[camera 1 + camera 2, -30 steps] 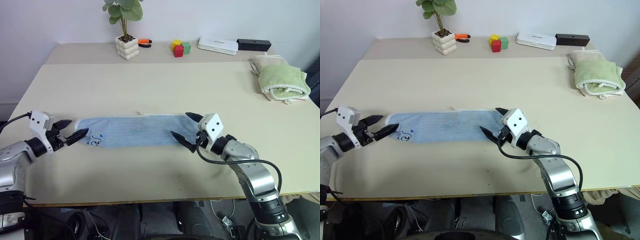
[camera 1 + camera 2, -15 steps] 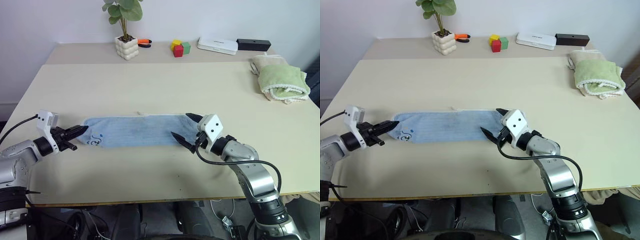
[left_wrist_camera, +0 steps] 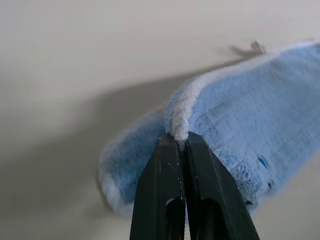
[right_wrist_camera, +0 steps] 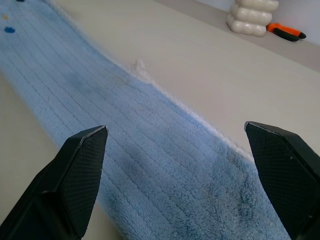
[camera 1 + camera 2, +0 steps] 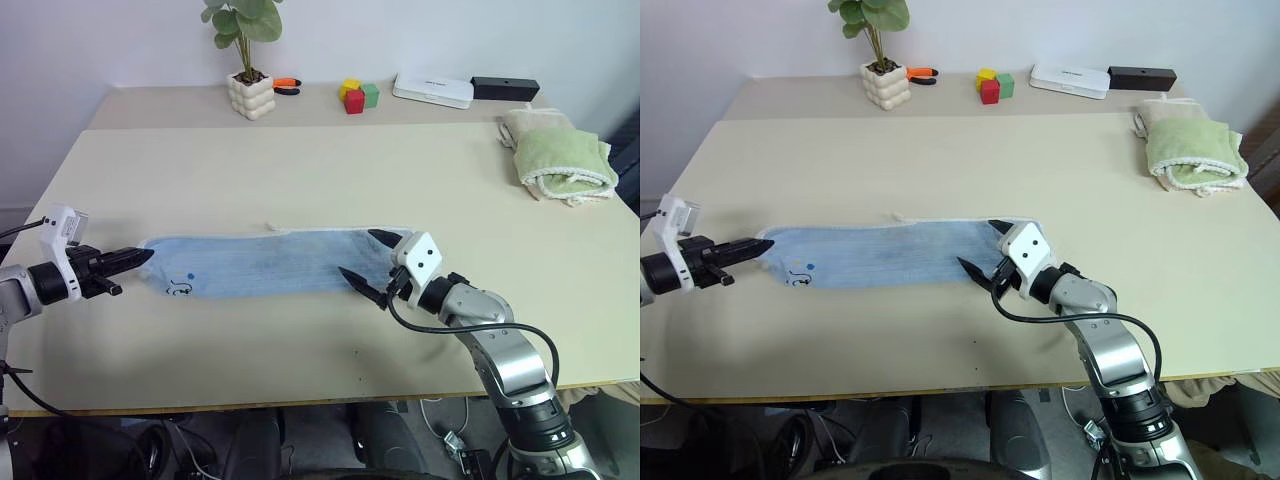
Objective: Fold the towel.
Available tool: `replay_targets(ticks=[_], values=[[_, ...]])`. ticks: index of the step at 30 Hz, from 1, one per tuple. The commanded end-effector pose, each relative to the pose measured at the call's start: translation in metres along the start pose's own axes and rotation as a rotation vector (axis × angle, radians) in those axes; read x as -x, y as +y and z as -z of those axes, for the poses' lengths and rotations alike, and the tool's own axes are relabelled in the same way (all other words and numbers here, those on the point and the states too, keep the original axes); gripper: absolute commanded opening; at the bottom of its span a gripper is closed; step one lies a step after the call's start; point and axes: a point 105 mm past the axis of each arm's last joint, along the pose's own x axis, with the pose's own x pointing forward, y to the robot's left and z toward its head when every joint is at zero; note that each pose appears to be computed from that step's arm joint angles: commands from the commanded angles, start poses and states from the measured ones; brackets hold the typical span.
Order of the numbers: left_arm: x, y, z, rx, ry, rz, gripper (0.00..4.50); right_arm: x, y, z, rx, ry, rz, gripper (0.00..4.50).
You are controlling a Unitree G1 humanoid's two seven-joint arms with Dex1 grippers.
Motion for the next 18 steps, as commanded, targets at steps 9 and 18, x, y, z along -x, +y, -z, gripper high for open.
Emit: replay_targets(ticks=[9,18], values=[[0.007,0.019,-0.019,-0.078,-0.047,-0.090,4.44,-0.001,0.001,-0.011,0.018,-0.044,0.001,4.50],[0.026,0.028,-0.082,-0.060,-0.303,-0.168,3.94,-0.003,-0.018,-0.027,-0.074,-0.123,0.088,4.50]])
